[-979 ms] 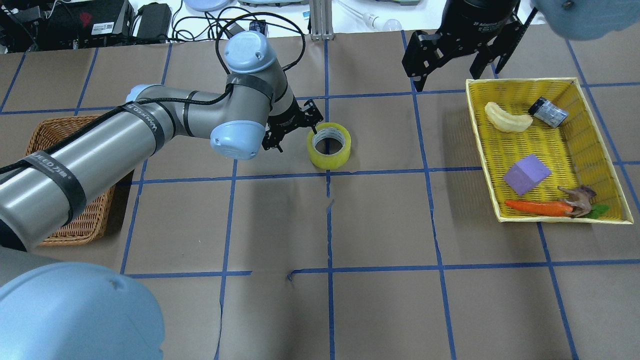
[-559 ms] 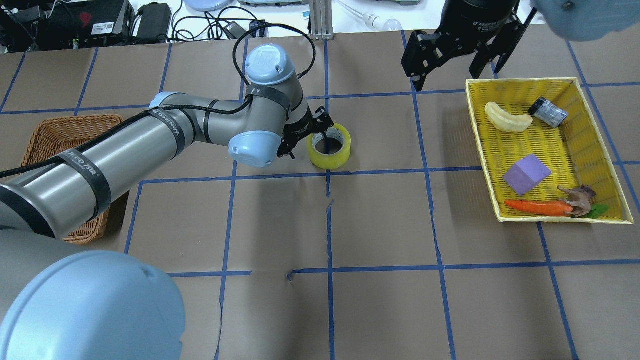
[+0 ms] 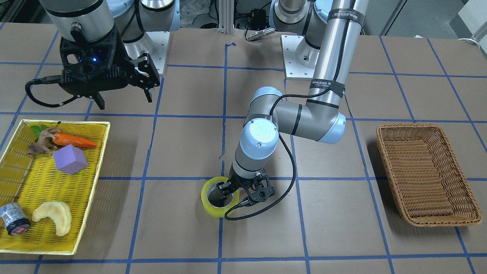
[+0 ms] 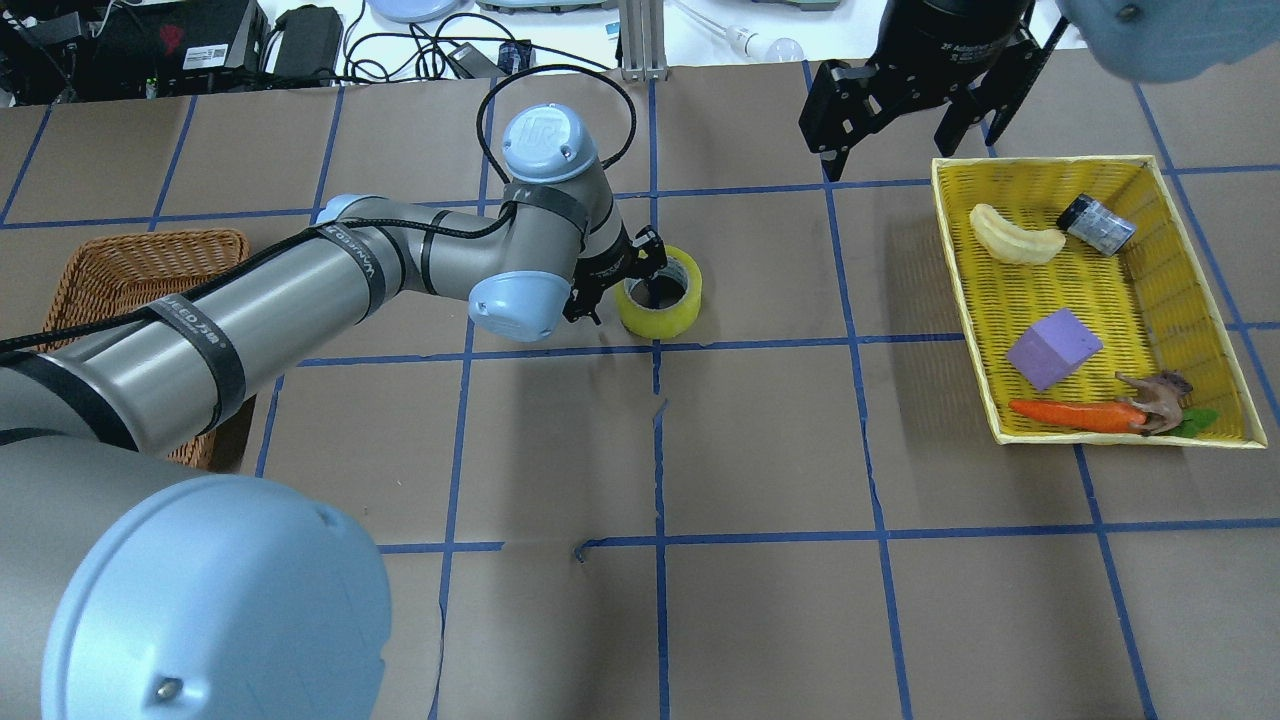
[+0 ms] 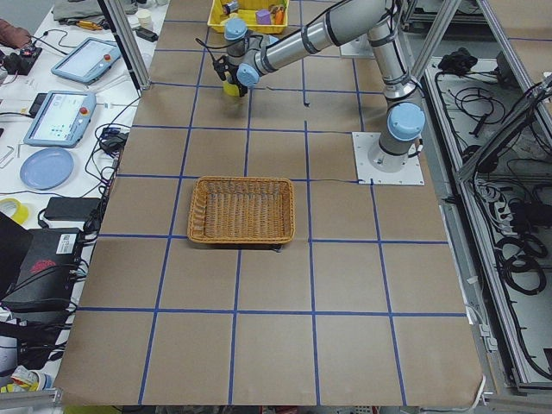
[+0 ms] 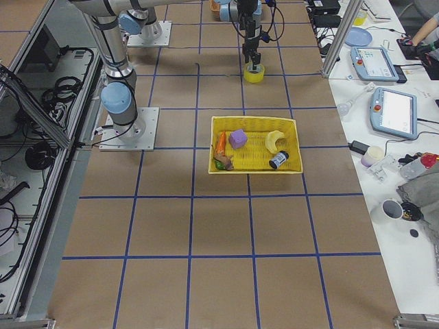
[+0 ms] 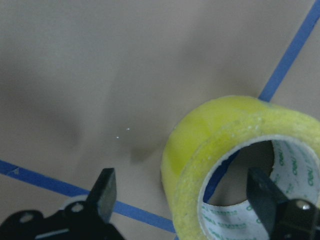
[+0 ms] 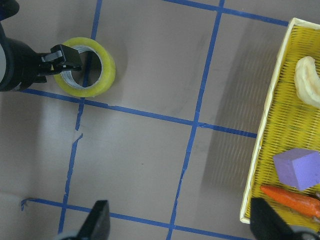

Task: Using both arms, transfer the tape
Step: 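Grasp the tape roll rim with the left gripper and lift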

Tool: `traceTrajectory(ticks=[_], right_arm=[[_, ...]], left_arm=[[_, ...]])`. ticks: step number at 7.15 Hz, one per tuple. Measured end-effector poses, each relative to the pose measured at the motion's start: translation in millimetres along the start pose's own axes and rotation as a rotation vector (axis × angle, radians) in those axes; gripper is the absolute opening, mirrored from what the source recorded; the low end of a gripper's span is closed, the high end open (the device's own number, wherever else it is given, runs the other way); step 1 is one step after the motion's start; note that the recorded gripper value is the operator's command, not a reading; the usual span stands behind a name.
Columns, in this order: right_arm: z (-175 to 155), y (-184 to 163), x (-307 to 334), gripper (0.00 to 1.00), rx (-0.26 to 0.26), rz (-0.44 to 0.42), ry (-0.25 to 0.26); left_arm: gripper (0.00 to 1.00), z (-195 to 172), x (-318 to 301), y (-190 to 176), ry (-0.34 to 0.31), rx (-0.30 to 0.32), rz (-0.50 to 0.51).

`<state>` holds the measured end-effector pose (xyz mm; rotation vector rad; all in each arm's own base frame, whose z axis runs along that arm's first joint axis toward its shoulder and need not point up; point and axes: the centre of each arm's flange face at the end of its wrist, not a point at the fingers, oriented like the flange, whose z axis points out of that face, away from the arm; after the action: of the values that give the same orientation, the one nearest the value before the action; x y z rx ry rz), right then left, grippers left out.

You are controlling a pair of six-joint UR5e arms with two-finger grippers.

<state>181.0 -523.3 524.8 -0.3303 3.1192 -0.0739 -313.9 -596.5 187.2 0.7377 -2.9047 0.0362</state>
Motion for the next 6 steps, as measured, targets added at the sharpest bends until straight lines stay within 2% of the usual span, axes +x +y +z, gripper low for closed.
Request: traceTrajectory(ticks=[4,6], right_arm=[[-0.1,-0.1,0.4,1.0,0.0,0.001,0.0],[0.5,-0.2,0.6,1.0,-0.001,0.001,-0.001]], left_arm=[[0.0,-18.1,-1.2,-0.1,-0.015,-0.017,0.016],[0.0,-78.4,-11.2,-27.7,-0.062,-0.043,0.06]])
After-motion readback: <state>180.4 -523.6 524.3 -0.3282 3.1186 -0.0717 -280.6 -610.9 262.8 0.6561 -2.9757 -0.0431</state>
